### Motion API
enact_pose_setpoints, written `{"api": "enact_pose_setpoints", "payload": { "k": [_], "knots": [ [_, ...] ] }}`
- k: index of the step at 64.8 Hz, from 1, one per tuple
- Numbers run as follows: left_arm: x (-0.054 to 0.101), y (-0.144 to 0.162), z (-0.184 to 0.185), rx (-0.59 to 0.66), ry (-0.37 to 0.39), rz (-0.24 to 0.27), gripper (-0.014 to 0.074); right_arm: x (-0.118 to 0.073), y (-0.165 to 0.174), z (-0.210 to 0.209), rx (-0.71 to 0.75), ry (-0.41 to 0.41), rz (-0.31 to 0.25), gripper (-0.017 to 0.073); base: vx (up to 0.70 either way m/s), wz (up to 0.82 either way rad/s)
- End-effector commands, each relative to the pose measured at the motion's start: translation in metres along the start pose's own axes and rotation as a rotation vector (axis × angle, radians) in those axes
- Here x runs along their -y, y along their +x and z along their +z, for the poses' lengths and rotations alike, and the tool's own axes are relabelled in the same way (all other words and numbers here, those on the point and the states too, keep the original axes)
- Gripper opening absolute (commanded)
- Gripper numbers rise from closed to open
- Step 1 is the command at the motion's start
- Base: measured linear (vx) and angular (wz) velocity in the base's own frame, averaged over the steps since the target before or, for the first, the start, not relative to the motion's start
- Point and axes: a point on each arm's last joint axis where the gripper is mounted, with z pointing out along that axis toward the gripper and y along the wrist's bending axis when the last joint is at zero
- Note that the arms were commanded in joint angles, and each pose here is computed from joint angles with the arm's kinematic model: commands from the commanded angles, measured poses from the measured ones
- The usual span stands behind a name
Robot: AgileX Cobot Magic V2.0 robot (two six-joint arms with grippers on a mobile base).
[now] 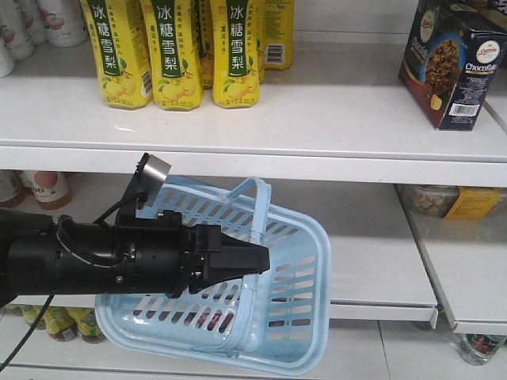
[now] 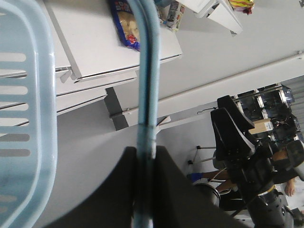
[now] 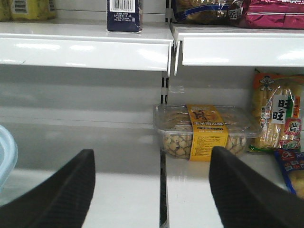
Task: Left arm holds basket, right arm returns cookies
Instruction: 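Withdraw the open right gripper from the shelf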
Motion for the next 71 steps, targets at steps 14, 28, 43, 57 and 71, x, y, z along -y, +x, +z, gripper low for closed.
{"api": "enact_pose_setpoints", "payload": {
  "k": [14,28,43,57,71],
  "knots": [
    [0.0263,-0.0067,-0.0069,0.040,0.114,0.018,-0.0006,-0.0016,-0.0150,-0.0014,0.094,-0.019,0.039,0.0147,0.00,0.00],
    [0.0263,-0.0067,-0.0069,0.040,0.114,0.018,-0.0006,-0.0017,-0.0152,-0.0014,0.096,-0.021,0.044,-0.0012,0.00,0.00],
    [0.0263,-0.0067,-0.0069,0.040,0.114,0.018,-0.0006,-0.0017,-0.0152,-0.0014,0.096,-0.020,0.043,-0.0010,0.00,0.00],
    [0.0263,-0.0067,-0.0069,0.040,0.114,0.018,-0.0006,-0.0017,-0.0152,-0.0014,0.096,-0.020,0.043,-0.0010,0.00,0.00],
    [0.0263,-0.0067,-0.0069,0.040,0.114,0.018,-0.0006,-0.0017,-0.0152,-0.0014,0.096,-0.020,0.043,-0.0010,0.00,0.00]
  ]
}}
